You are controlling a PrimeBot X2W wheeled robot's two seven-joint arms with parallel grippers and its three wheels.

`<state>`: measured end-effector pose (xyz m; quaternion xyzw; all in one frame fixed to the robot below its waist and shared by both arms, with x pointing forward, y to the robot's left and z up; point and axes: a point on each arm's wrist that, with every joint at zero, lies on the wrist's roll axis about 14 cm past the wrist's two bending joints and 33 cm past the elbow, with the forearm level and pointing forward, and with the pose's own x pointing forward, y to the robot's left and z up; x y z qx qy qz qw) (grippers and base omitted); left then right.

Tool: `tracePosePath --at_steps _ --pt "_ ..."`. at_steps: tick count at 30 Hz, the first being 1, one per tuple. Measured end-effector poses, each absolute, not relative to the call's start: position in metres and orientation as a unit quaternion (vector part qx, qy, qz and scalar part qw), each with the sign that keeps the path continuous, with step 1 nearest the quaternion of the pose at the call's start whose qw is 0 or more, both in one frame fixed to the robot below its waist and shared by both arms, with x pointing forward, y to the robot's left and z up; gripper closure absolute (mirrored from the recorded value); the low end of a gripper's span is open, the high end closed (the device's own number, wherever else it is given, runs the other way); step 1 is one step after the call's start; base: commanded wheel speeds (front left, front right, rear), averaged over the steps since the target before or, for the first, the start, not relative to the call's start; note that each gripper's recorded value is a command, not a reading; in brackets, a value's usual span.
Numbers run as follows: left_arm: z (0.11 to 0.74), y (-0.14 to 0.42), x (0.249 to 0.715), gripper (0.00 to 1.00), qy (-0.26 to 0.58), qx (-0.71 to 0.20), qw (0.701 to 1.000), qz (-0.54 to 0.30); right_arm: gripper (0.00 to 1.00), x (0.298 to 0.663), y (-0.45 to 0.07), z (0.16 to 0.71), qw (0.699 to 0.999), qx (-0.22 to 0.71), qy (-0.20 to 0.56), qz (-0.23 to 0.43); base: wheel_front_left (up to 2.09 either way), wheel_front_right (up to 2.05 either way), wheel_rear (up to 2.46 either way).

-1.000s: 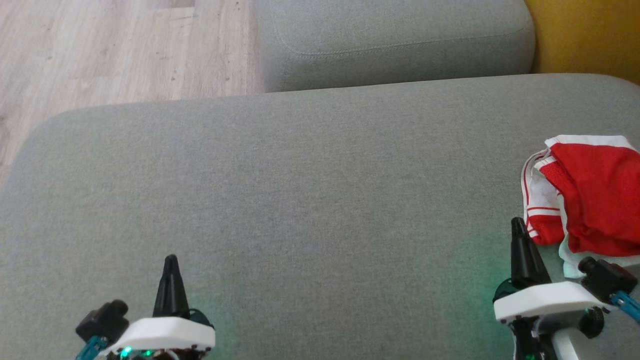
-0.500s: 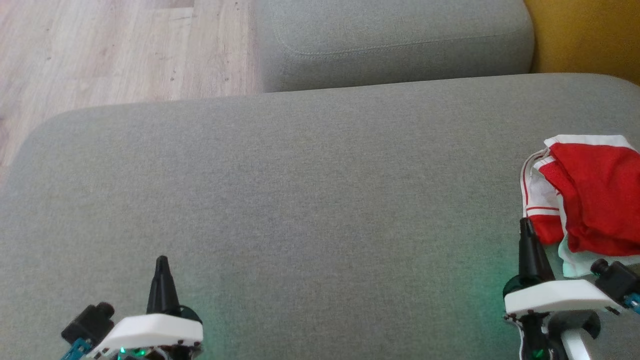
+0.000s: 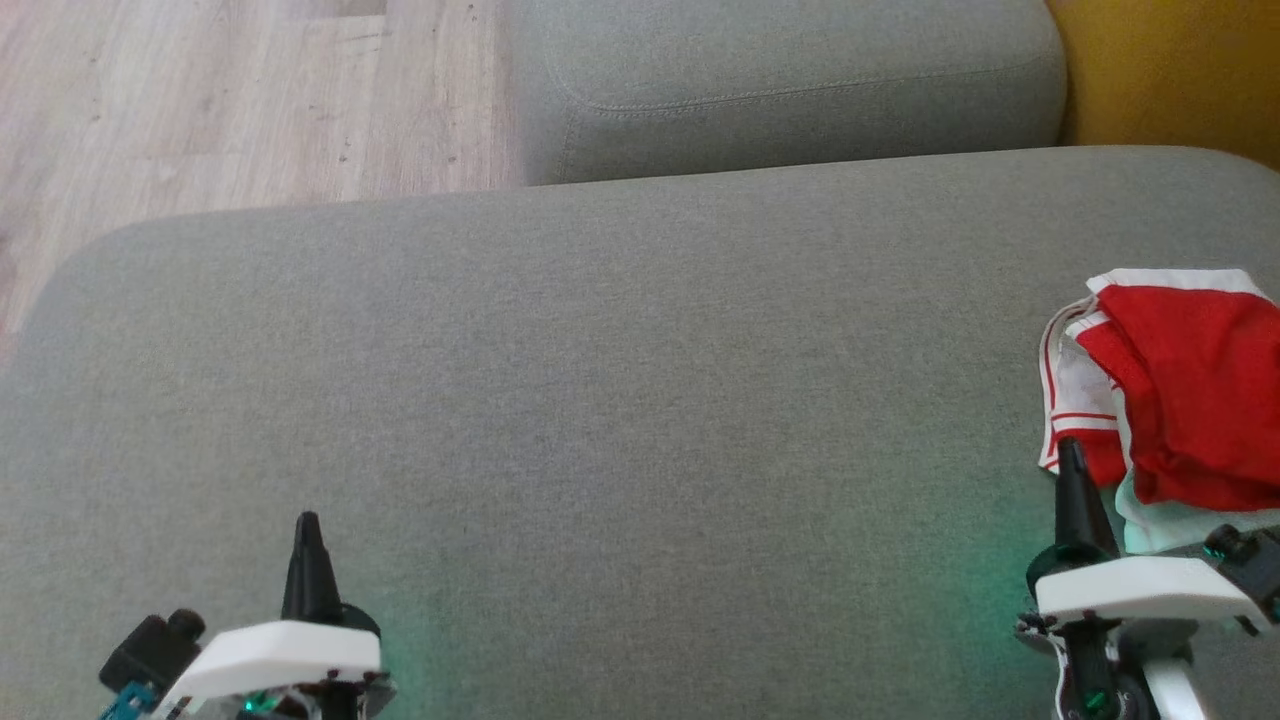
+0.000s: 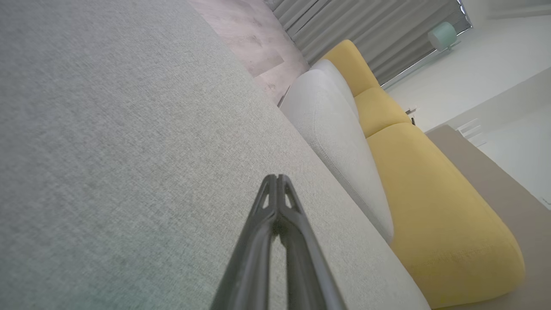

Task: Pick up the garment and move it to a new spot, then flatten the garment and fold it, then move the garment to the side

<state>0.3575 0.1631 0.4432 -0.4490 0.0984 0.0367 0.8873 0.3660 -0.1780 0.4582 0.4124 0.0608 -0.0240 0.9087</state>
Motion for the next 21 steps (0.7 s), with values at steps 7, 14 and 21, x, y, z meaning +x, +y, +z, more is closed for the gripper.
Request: tracePosePath --at_steps 7,14,21 --pt "0.4451 0.1651 0.3592 1.00 0.097 -0.478 0.872 0.040 1.00 0.3660 -0.1811 0.4579 0.892 0.447 0.061 -0.031 0.00 0.00 0.00" --pt "0.4479 0.1686 0.3615 1.00 0.092 -0.508 0.855 0.042 1.00 0.3660 -0.1842 0.4581 0.874 0.480 0.060 -0.038 0.00 0.00 0.00" --pt "0.4510 0.1697 0.3639 1.00 0.089 -0.537 0.838 0.041 1.00 0.3664 -0.1875 0.4589 0.855 0.514 0.058 -0.043 0.00 0.00 0.00"
